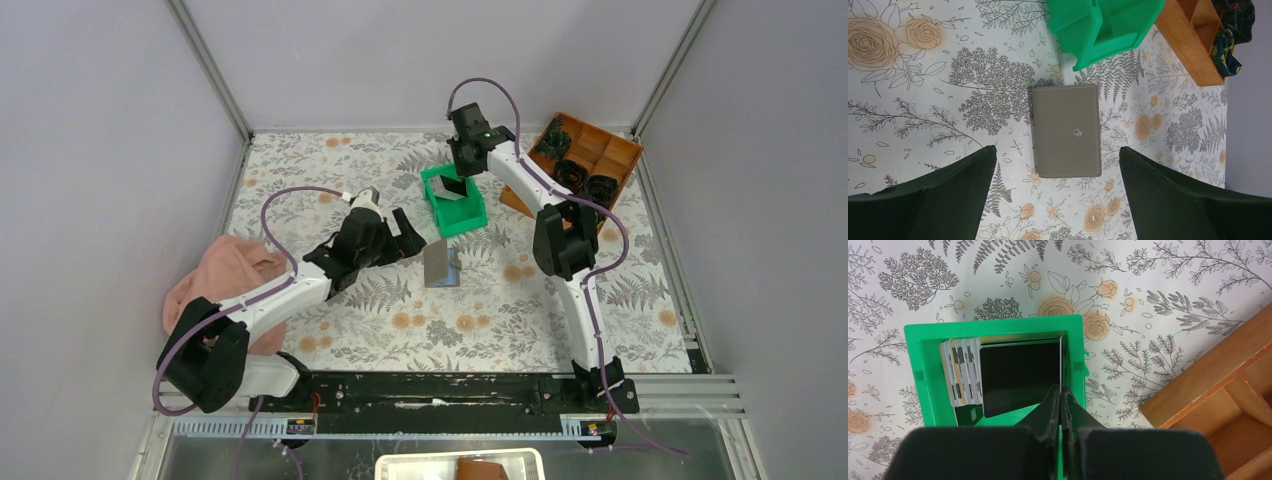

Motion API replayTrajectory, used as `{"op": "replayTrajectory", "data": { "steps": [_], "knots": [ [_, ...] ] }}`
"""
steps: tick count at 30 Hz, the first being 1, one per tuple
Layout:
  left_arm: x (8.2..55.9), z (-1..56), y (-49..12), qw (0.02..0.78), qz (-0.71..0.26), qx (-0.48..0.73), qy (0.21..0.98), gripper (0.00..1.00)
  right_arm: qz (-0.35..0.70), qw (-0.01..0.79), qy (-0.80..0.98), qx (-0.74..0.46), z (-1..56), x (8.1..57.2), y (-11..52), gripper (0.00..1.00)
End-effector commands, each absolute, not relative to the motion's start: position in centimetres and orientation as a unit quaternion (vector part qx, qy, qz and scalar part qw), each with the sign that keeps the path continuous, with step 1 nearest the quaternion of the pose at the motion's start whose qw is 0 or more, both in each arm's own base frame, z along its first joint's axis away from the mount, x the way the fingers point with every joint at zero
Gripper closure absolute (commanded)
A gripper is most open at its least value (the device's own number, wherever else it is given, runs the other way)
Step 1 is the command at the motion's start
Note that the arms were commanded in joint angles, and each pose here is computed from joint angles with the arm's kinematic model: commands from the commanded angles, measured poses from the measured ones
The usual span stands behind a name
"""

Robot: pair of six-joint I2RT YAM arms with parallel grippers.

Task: Put the credit cards into the card holder
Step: Pick up the credit card from the storage box.

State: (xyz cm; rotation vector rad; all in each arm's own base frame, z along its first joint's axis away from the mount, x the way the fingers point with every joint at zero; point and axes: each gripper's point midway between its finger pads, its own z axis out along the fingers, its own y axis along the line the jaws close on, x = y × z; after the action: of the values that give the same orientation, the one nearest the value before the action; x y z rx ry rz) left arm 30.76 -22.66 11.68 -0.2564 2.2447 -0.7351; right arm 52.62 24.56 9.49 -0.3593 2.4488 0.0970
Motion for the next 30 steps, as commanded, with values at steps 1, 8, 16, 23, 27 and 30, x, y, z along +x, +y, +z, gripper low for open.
{"op": "replayTrajectory", "data": {
  "steps": [1, 8, 16, 23, 27, 30],
  "knots": [
    [32.2, 13.2, -22.8, 0.398, -0.294, -0.108, 0.862, 0.00, 0.028, 0.370, 0.916, -0.150, 12.5, 53.4, 25.7, 1.00],
    [34.1, 15.4, -22.1, 0.433, -0.291, -0.098, 0.847, 0.00, 0.053, 0.400, 0.903, -0.147, 16.7, 52.2, 25.9, 1.00],
    [35.4, 19.7, -22.2, 0.480, -0.362, -0.039, 0.798, 0.00, 0.137, 0.401, 0.892, -0.154, 22.6, 47.1, 26.4, 1.00],
    [35.3, 21.7, -23.2, 0.480, -0.417, 0.039, 0.771, 0.01, 0.230, 0.349, 0.888, -0.191, 24.4, 39.8, 26.9, 1.00],
    [35.1, 22.5, -23.4, 0.476, -0.440, 0.076, 0.758, 0.02, 0.302, 0.297, 0.881, -0.209, 23.6, 35.0, 27.7, 1.00],
    [34.6, 23.1, -23.7, 0.467, -0.465, 0.097, 0.746, 0.03, 0.354, 0.253, 0.873, -0.223, 23.1, 31.8, 28.3, 1.00]
  ]
}}
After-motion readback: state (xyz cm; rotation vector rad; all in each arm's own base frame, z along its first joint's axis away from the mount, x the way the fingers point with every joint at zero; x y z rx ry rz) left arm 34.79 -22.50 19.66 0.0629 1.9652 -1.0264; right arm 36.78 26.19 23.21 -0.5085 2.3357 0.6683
